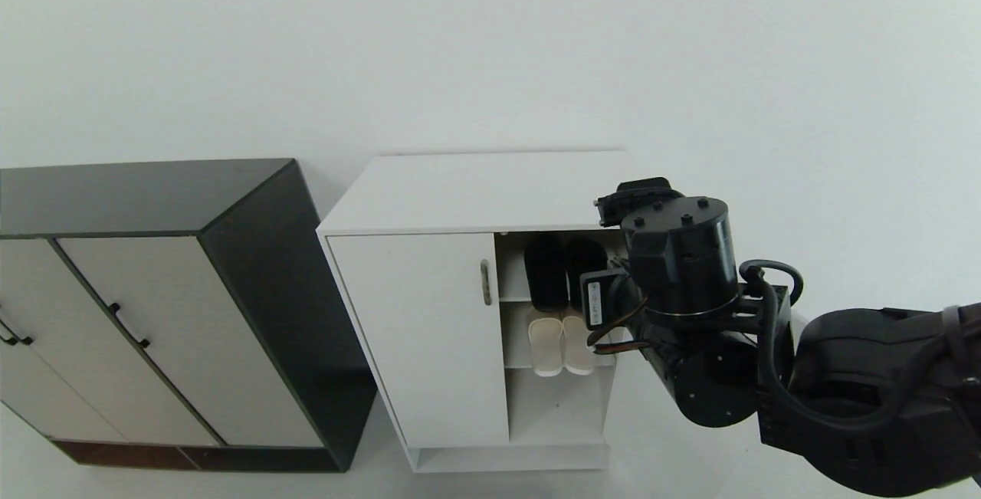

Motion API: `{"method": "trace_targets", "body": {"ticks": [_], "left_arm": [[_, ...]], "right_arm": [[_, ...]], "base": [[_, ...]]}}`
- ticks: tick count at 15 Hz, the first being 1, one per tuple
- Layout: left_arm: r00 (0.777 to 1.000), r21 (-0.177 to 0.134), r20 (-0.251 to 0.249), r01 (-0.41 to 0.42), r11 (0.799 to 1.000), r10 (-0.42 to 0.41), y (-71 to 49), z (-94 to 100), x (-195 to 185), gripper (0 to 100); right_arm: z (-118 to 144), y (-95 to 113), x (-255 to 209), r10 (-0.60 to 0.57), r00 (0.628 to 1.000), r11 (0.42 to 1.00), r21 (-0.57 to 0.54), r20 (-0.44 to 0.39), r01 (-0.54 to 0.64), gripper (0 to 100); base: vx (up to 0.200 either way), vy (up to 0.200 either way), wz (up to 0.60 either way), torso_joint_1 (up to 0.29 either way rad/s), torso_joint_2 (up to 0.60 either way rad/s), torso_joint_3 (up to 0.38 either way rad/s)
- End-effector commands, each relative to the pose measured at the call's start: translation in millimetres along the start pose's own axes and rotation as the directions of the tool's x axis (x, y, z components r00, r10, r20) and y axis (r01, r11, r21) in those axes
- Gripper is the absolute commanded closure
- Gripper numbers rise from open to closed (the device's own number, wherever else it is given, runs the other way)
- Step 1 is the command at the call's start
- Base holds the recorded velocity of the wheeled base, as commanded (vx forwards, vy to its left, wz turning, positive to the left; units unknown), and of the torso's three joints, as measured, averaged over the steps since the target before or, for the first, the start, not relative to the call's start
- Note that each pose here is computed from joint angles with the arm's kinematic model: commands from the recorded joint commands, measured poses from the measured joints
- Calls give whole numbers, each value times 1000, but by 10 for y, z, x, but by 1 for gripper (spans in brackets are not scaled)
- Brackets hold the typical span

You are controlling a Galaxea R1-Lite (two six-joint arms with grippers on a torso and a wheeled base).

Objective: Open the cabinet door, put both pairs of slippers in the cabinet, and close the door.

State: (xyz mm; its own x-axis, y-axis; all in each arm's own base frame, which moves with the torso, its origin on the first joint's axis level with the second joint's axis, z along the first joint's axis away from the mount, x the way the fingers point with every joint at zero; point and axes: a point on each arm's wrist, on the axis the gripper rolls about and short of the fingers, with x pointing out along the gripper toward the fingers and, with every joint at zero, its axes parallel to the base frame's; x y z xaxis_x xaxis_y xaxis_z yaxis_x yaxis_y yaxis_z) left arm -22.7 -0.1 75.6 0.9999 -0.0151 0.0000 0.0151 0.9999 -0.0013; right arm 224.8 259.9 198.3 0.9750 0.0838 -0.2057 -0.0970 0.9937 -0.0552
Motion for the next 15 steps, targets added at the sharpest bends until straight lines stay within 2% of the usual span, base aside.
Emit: {"method": "trace_targets", "body": {"ticks": [1, 4, 9, 15], "left_arm": [[1000, 0, 0, 0, 1000, 0, 0, 0, 0, 100], [1000, 0, 0, 0, 1000, 0, 0, 0, 0, 100], [1000, 0, 0, -1, 1000, 1, 0, 0, 0, 100], [1000, 0, 0, 0, 1000, 0, 0, 0, 0, 100]], "right_arm": [[-20, 5, 5, 1, 1000, 1000, -5, -5, -1, 100], [-45, -3, 1, 1, 1000, 1000, -24, -5, -1, 100], [-54, 2, 7, 1, 1000, 1000, -24, -5, -1, 100], [-51, -21, 28, -5, 1000, 1000, -22, -6, 4, 100]], "base": [[0, 0, 0, 256, -569, -320], [0, 0, 0, 235, -525, -287], [0, 0, 0, 19, -38, -22], [0, 0, -600, 6, 0, 0]]}}
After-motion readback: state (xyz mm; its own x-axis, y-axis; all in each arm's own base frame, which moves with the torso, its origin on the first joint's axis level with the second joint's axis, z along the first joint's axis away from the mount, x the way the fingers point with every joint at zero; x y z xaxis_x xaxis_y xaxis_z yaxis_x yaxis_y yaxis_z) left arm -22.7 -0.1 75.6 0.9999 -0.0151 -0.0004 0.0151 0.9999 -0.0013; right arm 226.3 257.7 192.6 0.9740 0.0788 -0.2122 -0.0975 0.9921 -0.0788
